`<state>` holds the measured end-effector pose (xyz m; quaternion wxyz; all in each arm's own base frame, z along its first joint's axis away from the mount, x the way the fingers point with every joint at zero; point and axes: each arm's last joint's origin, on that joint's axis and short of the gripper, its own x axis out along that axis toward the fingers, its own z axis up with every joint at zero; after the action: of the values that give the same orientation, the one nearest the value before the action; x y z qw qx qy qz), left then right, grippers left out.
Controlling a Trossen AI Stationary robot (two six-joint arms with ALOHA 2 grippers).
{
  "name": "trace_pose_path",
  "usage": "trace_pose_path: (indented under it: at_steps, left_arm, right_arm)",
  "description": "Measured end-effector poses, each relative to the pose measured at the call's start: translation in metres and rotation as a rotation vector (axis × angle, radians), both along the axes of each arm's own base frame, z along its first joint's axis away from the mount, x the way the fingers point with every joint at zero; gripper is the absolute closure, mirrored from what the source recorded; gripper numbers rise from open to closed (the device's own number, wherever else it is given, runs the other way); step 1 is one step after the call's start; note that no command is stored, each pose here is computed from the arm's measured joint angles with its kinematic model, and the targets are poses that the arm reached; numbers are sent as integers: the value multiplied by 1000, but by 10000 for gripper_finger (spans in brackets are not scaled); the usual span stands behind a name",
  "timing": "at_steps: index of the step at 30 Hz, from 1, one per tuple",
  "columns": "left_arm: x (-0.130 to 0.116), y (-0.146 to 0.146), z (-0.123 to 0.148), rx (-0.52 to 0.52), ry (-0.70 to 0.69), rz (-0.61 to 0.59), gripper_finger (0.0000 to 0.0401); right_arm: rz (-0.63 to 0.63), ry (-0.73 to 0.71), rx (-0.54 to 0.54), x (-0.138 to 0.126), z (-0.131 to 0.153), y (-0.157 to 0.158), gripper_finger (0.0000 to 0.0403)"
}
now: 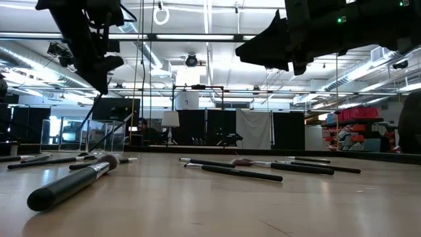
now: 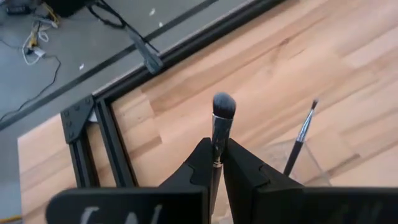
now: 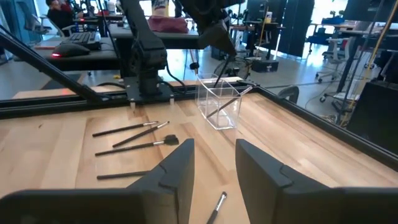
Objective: Put items in baskets/containers
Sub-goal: Put the eyeshadow brush into the transparent organizer, then put the liner brush into the transparent organizer
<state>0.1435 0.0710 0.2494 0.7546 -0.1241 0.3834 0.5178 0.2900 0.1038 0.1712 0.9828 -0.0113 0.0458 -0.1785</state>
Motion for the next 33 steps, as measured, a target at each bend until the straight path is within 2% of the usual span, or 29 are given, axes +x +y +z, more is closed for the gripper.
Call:
trace_pose_path:
  at_steps: [9,21,25,33]
  left_arm:
    - [14,4,-21,-110,122,3,374]
    - [28,10,-41,-145,239,-4,370]
    - [30,11,-43,-141,250,-7,350]
    - [30,11,-43,-137,256,-14,280]
  right_arm:
    - [0,10,-4,0,-1,0,282]
    - [0,14,-6,0,-1,0,282]
    - [0,13,-6,0,-1,0,282]
    - [0,13,-6,0,-1,0,282]
